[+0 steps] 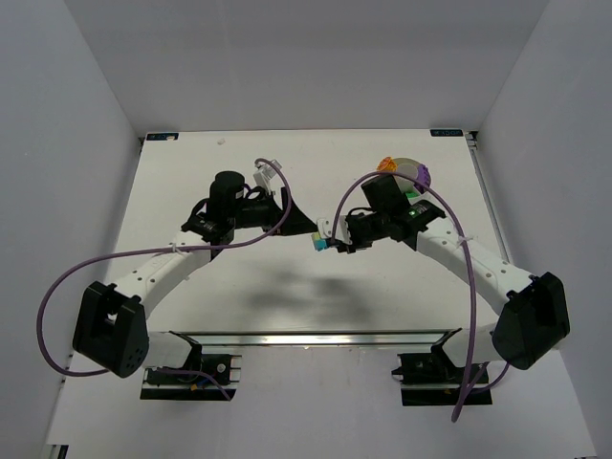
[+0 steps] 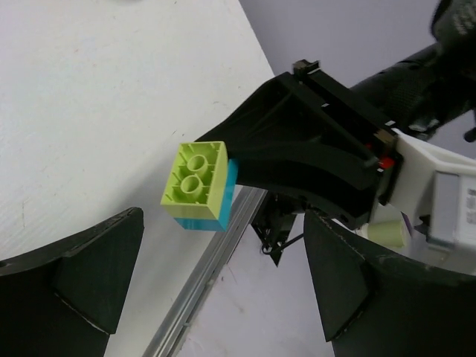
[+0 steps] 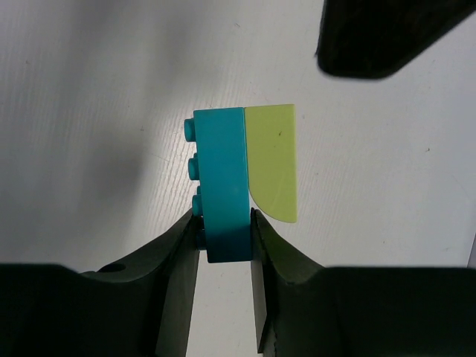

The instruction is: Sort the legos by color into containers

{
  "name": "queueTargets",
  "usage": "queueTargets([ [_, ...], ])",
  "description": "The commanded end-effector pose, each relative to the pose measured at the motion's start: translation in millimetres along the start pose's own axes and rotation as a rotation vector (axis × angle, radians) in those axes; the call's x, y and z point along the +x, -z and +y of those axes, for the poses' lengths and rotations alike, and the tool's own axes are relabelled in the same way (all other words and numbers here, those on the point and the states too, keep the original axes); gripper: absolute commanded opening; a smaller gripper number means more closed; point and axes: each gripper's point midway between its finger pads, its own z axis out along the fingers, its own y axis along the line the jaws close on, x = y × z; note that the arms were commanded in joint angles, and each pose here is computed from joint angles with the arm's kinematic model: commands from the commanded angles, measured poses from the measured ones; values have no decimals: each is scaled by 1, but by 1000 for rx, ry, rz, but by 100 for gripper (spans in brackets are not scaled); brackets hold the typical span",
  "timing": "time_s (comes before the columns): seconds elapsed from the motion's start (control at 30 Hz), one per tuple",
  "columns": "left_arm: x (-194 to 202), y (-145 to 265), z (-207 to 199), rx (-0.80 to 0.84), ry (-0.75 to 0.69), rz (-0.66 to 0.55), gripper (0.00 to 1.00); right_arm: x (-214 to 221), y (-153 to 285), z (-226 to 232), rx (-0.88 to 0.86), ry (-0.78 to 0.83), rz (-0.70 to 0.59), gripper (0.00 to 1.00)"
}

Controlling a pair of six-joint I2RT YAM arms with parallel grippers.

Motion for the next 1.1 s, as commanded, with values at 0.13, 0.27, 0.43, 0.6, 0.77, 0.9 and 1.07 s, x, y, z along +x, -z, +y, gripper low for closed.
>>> queueTargets([
  [0.13,19,-7,17,-28,57,61,97,-24,3,-11,27,63,-16,0],
  [0.27,22,-11,22,-24,75,71,92,-32,4,-9,21,72,-30,0],
  [0.43,19,-14,19,3,77,64,83,-36,3,-5,9,76,-34,0],
  [0.6,23,-16,18,27,99,87,72,-35,2,-6,15,75,-32,0],
  [0.77,27,-17,21,25,114,97,69,-35,1,-9,26,75,-26,0],
  [0.9,29,-17,20,39,120,104,65,-34,-1,-12,30,75,-21,0],
  [1.07,33,-18,19,61,130,123,65,-33,-2,-14,35,72,-20,0],
])
